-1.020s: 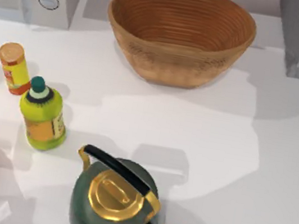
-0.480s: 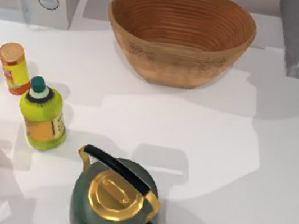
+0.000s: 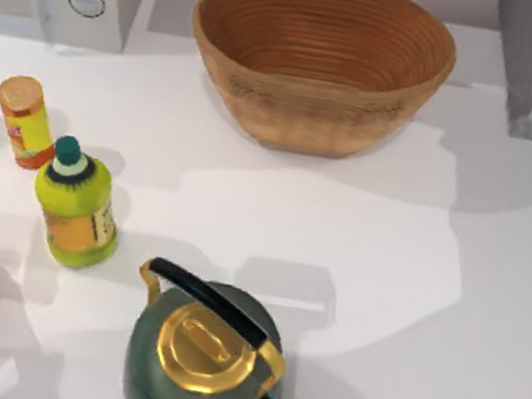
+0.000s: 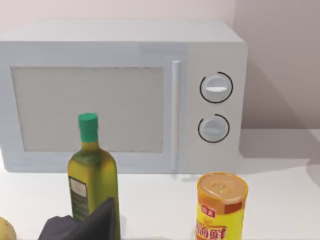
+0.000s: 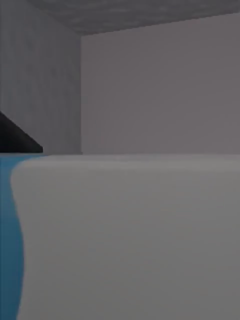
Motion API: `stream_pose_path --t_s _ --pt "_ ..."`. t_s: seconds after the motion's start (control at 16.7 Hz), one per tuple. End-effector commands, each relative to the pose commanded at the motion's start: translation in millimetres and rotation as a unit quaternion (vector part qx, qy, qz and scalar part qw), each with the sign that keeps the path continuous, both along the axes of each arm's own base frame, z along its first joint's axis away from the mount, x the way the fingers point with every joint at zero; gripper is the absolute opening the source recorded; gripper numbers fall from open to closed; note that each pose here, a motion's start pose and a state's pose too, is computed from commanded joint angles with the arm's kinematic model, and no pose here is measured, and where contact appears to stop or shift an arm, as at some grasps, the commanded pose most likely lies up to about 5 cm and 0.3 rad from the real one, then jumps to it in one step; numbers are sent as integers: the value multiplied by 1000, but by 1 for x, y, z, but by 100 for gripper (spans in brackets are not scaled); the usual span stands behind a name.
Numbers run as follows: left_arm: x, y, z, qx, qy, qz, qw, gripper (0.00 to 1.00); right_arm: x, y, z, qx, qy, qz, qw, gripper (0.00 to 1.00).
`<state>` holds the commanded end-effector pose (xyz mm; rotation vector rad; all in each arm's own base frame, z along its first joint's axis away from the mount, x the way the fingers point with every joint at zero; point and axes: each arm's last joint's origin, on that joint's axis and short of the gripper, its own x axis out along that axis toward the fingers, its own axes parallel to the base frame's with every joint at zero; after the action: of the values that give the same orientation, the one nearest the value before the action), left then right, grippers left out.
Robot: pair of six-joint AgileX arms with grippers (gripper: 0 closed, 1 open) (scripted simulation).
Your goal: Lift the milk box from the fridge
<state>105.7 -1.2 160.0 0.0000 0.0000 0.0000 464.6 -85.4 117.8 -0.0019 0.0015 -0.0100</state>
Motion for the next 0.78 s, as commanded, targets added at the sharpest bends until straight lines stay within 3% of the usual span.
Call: stream_pose_path --t_s 0.54,0.78 --pt "0 0 0 0 0 0 1000 100 0 -1 2 1 -1 -2 1000 0" --pt "0 0 0 0 0 0 1000 100 0 -2 25 2 4 -2 1000 0"
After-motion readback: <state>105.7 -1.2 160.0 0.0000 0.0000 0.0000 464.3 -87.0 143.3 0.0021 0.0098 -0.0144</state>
